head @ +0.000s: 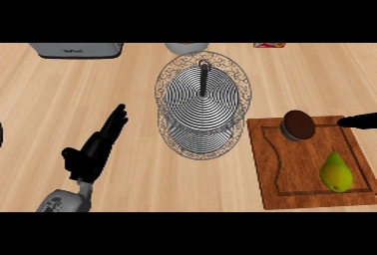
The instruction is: Pick the pear from the cutting board and place it in the tiered basket
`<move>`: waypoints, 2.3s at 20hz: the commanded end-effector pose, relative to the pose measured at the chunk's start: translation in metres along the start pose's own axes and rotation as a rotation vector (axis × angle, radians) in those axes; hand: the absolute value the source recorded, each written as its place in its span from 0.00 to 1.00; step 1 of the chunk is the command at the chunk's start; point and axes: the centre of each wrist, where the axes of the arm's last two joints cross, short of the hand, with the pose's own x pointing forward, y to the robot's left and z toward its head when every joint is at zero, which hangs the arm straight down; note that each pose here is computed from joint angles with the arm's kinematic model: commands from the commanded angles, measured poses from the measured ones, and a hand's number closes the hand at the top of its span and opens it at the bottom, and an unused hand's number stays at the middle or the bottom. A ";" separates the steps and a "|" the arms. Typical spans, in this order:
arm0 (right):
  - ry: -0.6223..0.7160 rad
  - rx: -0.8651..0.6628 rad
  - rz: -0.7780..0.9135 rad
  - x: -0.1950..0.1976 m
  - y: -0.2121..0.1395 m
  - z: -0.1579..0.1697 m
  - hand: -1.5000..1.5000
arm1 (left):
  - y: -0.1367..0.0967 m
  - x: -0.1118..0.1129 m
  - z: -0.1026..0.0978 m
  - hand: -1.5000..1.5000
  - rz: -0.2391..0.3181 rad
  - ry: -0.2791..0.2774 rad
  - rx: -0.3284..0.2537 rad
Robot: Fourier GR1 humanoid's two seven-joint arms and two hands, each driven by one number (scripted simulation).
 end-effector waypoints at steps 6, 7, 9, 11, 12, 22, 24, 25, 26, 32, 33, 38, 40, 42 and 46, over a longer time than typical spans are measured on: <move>0.176 0.267 0.372 0.070 -0.040 0.043 0.00 | 0.003 0.000 -0.015 0.50 -0.008 -0.008 0.005; 0.194 0.272 0.403 0.068 -0.025 0.051 0.00 | 0.005 0.000 -0.002 0.50 0.008 -0.006 -0.014; 0.214 0.274 0.394 0.081 -0.048 0.057 0.00 | -0.001 0.001 -0.012 0.50 -0.011 -0.014 0.002; 0.241 0.266 0.385 0.075 -0.027 0.046 0.00 | -0.001 0.004 -0.009 0.50 0.002 -0.011 -0.025; 0.253 0.290 0.408 0.073 -0.040 0.052 0.00 | -0.011 -0.006 -0.006 0.50 0.012 -0.026 -0.007; 0.424 0.210 0.477 0.045 -0.003 0.031 0.00 | 0.003 -0.001 -0.008 0.50 0.015 -0.031 -0.013; 0.438 0.225 0.474 0.025 0.008 0.026 0.00 | 0.001 -0.008 -0.004 0.50 -0.014 -0.007 -0.001; 0.437 0.244 0.456 0.034 0.020 0.028 0.00 | 0.001 0.004 -0.011 0.50 0.020 -0.018 -0.020; 0.436 0.232 0.450 0.022 0.022 0.030 0.00 | 0.002 -0.004 -0.004 0.50 0.014 -0.030 -0.019; 0.402 0.252 0.424 -0.005 0.030 0.030 0.00 | -0.004 -0.008 -0.005 0.50 0.002 -0.013 0.006; 0.431 0.237 0.413 0.020 0.043 0.035 0.00 | -0.003 -0.011 -0.003 0.50 -0.010 -0.010 0.004; 0.495 0.226 0.417 -0.009 0.027 0.015 0.00 | 0.010 -0.013 0.002 0.50 -0.003 -0.020 -0.007; 0.485 0.251 0.405 -0.022 0.038 0.029 0.00 | -0.011 -0.012 -0.006 0.50 -0.001 -0.018 0.005; 0.490 0.238 0.383 -0.022 0.041 0.022 0.00 | 0.007 -0.015 -0.003 0.50 -0.003 -0.019 0.003; 0.495 0.267 0.391 -0.024 0.056 0.029 0.00 | 0.007 -0.006 0.000 0.50 0.003 -0.013 -0.009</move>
